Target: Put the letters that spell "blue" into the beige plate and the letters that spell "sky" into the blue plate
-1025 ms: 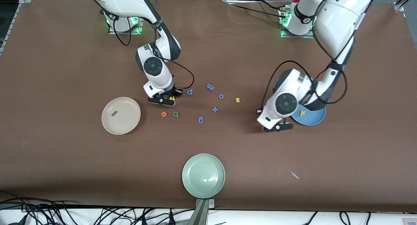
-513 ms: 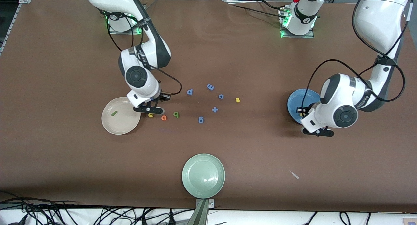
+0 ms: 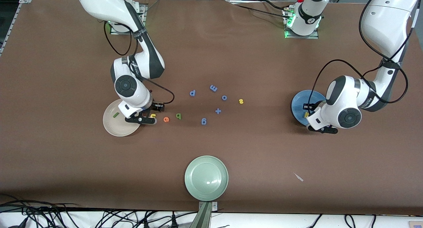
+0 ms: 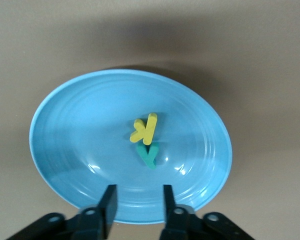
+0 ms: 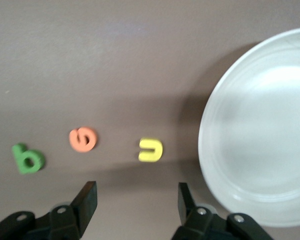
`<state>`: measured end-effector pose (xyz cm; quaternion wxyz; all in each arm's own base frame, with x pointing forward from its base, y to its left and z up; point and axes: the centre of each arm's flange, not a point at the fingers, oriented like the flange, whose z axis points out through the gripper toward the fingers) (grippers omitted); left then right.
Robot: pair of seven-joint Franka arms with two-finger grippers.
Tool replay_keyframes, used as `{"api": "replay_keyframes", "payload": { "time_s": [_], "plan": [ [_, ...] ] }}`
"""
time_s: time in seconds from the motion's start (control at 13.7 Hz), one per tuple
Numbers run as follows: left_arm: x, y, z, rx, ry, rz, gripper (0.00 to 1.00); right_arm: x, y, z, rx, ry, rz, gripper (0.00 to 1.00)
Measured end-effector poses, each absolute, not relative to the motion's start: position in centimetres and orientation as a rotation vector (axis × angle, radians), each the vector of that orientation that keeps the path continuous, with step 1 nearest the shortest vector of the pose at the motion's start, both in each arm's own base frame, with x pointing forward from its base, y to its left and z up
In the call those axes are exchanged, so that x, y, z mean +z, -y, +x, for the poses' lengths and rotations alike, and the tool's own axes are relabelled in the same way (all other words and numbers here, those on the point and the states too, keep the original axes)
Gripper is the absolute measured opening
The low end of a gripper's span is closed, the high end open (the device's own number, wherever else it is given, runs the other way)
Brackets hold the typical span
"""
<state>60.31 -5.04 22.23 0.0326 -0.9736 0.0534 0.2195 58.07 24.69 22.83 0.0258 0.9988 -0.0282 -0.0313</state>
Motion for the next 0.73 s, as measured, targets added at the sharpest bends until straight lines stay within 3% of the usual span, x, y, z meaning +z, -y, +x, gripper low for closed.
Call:
{"api": "replay_keyframes", "payload": {
  "time_s": [0.37, 0.73],
  "plan": [
    [25.5, 13.8, 60.3, 0.571, -0.159, -3.031, 1.0, 20.8, -24.4, 58.7, -0.024, 0.082, 3.09, 0.7],
    [26.3, 28.2, 56.7, 0.392, -0.075, -3.043, 1.0, 19.3, -23.4, 59.2, 0.0, 0.086, 3.084, 0.63]
  ]
}}
